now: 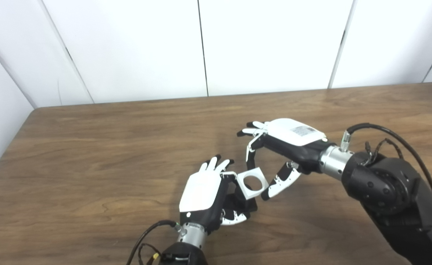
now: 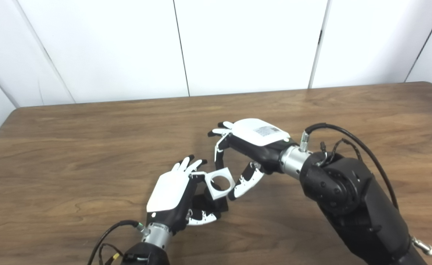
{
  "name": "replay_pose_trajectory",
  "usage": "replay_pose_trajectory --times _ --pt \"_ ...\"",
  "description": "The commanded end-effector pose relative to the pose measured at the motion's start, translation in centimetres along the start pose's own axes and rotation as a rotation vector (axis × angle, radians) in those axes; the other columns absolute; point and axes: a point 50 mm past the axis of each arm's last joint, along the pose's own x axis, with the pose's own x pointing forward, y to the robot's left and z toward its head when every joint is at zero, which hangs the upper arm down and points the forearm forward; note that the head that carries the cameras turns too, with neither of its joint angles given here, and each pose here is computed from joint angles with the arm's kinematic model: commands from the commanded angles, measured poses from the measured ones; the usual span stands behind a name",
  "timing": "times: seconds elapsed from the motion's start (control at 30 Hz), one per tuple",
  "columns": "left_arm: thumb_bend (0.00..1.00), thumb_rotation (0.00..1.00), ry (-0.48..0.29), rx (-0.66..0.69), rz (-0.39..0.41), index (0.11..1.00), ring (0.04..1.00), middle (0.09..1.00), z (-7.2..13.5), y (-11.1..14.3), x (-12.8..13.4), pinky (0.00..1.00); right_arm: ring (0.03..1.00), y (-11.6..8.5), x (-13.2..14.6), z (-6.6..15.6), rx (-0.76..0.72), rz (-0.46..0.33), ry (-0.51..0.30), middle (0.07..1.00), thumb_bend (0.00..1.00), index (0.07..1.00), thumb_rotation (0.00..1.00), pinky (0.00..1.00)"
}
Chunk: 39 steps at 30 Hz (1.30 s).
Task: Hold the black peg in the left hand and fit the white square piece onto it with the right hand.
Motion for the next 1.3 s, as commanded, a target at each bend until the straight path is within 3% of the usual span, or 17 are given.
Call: replay_pose_trajectory --times 0.0,0.27,1.27 --pt "0.51 0.08 -0.021 0.009 0.041 0.491 1.0 0.921 0.6 0.9 0.7 0.99 1.0 -1.1 -0.3 1.0 -0.02 -0.049 -0.033 0.935 0.52 0.491 0.16 1.0" --pt "0.51 0.08 -0.024 0.01 0.044 0.491 1.0 0.923 0.8 0.9 0.7 0.99 1.0 -0.3 -0.1 0.9 -0.023 -0.035 -0.04 0.939 0.52 0.491 0.16 1.0" --pt "0.51 0.08 -0.04 -0.009 0.042 0.492 1.0 0.924 1.8 0.8 0.5 0.99 1.0 -0.3 0.9 -0.1 -0.012 -0.08 -0.007 0.935 0.52 0.491 0.16 1.0"
